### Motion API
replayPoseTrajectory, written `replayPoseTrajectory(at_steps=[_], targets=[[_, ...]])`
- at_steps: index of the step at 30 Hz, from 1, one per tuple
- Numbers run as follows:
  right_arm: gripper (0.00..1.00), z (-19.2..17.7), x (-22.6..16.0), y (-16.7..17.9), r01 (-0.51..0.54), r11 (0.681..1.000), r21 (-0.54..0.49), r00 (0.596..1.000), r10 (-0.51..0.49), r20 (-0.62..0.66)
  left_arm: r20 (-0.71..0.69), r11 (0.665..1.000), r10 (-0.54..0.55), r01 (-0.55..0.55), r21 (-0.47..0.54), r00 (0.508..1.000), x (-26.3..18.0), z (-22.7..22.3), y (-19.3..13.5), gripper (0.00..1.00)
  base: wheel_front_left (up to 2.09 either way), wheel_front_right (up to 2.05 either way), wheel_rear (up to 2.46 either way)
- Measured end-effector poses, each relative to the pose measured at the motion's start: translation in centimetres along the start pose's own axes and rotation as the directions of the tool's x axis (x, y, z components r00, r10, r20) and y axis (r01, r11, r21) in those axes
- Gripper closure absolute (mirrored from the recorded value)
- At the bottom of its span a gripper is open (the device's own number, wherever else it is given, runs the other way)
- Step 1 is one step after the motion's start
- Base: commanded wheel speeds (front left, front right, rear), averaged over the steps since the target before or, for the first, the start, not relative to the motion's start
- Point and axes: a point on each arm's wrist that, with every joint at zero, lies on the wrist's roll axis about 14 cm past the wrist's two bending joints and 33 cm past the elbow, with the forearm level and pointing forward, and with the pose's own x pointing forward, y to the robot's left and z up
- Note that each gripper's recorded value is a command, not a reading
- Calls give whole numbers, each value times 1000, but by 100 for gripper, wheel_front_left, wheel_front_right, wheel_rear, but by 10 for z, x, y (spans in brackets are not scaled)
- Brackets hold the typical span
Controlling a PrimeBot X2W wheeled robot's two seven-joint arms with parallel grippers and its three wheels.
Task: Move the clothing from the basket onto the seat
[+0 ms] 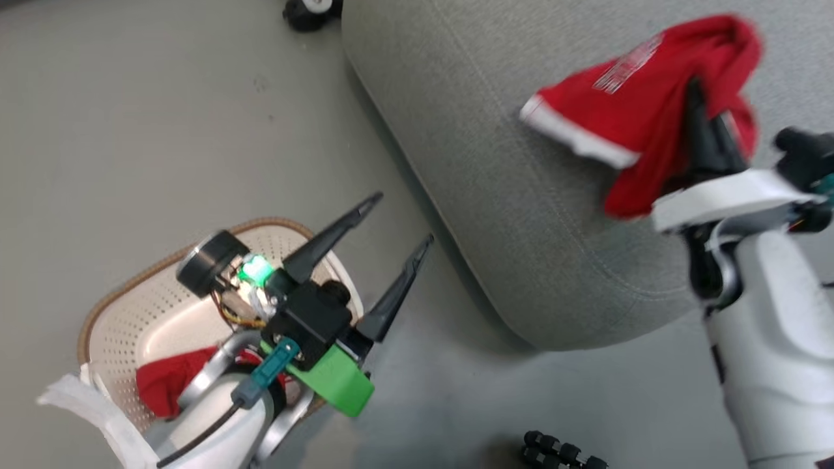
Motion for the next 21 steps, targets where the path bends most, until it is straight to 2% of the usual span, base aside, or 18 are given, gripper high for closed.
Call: replayPoseTrajectory(at_steps=[10, 13, 17, 18, 19, 21], targets=[[100, 47, 90, -19, 50, 990, -130, 987, -29, 161, 45, 998, 64, -64, 2, 997, -1, -17, 50, 0, 0, 0, 0], [100, 34, 111, -25, 71, 987, -145, 989, -50, 139, 38, 996, 92, -92, -13, 995, -6, -30, 63, 0, 0, 0, 0], [100, -12, 127, -32, 92, 984, -155, 995, -88, 38, 23, 991, 131, -131, -30, 991, -15, -48, 79, 0, 0, 0, 0], [58, -26, 129, -31, 90, 984, -154, 996, -90, 5, 10, 989, 141, -141, -36, 990, -19, -55, 82, 0, 0, 0, 0], [2, -43, 130, -30, 91, 984, -152, 995, -97, -32, 1, 988, 150, -150, -43, 989, -22, -61, 84, 0, 0, 0, 0], [0, -64, 129, -31, 104, 985, -136, 991, -115, -73, -18, 985, 164, -165, -53, 986, -27, -70, 88, 0, 0, 0, 0]])
